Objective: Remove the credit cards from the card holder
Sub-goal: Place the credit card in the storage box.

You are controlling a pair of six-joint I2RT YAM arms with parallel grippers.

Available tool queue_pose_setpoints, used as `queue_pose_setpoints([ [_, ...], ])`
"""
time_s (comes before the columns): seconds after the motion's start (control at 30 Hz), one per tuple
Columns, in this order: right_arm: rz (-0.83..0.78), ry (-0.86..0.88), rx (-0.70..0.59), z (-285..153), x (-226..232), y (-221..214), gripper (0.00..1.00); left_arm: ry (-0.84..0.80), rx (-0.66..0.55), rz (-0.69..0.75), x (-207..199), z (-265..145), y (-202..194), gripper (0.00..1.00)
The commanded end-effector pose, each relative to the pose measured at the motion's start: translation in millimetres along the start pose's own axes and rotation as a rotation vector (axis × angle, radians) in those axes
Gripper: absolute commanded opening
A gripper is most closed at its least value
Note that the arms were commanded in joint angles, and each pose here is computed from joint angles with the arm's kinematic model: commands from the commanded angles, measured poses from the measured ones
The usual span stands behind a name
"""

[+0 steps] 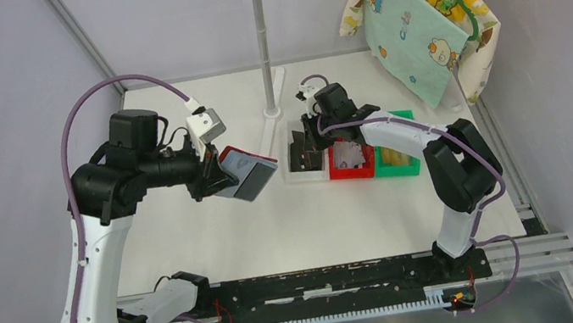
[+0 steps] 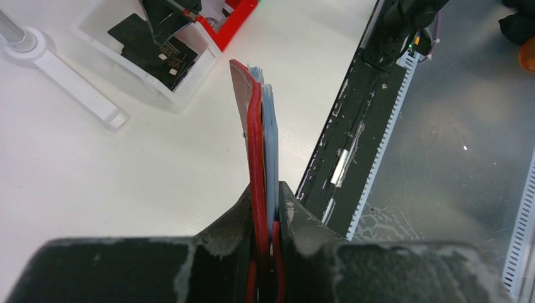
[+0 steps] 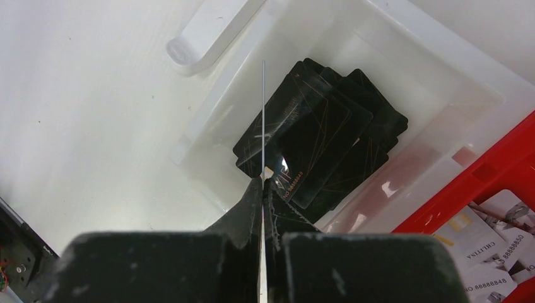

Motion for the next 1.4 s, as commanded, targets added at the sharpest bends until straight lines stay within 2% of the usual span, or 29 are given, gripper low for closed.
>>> queue_pose_setpoints([
  [0.0, -0.033, -0.009, -0.055, -2, -1, 23, 0.02, -0.062, -0.049, 0.070, -14, -6, 11, 0.02],
  [0.27, -0.072, -0.079, -0.105, -27, -5, 43, 0.29, -0.078, -0.052, 0.075, -16, -7, 13, 0.03],
  [0.33, -0.079, -0.098, -0.129, -38, -5, 52, 0.33, -0.085, -0.055, 0.075, -18, -7, 14, 0.03],
  [0.43, -0.095, -0.124, -0.206, -62, -1, 71, 0.39, -0.091, -0.055, 0.074, -19, -7, 14, 0.03],
  [0.53, -0.134, -0.077, -0.340, -101, 18, 99, 0.51, -0.096, -0.053, 0.084, -19, -7, 13, 0.03],
  [0.6, -0.185, 0.005, -0.460, -132, 38, 119, 0.61, -0.104, -0.047, 0.089, -19, -6, 12, 0.02],
  [0.7, -0.350, 0.266, -0.643, -186, 89, 138, 0.75, -0.122, -0.022, 0.094, -18, -3, 5, 0.02],
  [0.8, -0.523, 0.558, -0.788, -240, 140, 137, 0.98, -0.128, 0.003, 0.103, -14, 2, -7, 0.02],
  [0.9, -0.633, 0.665, -0.830, -264, 174, 128, 0.98, -0.150, 0.010, 0.109, -15, 4, -13, 0.02],
  [0.97, -0.681, 0.713, -0.805, -265, 196, 122, 0.98, -0.176, 0.012, 0.110, -18, 5, -14, 0.02],
  [1.2, -0.718, 0.804, -0.702, -241, 241, 109, 0.97, -0.235, 0.017, 0.123, -28, 2, -16, 0.02],
  [1.27, -0.714, 0.823, -0.684, -235, 249, 109, 0.93, -0.249, 0.022, 0.126, -32, 0, -19, 0.02],
  [1.37, -0.710, 0.853, -0.667, -229, 261, 111, 0.82, -0.256, 0.034, 0.138, -34, -3, -24, 0.02],
])
Point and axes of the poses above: each gripper's point midway between its finger pads, its own z axis out along the fingers, its own x axis along the line the jaws close on, y = z × x, the point moved 3 cm from there along -z, back along the fingers, and after that the axes turned 13 degrees about -z, right-handed, at the moved point
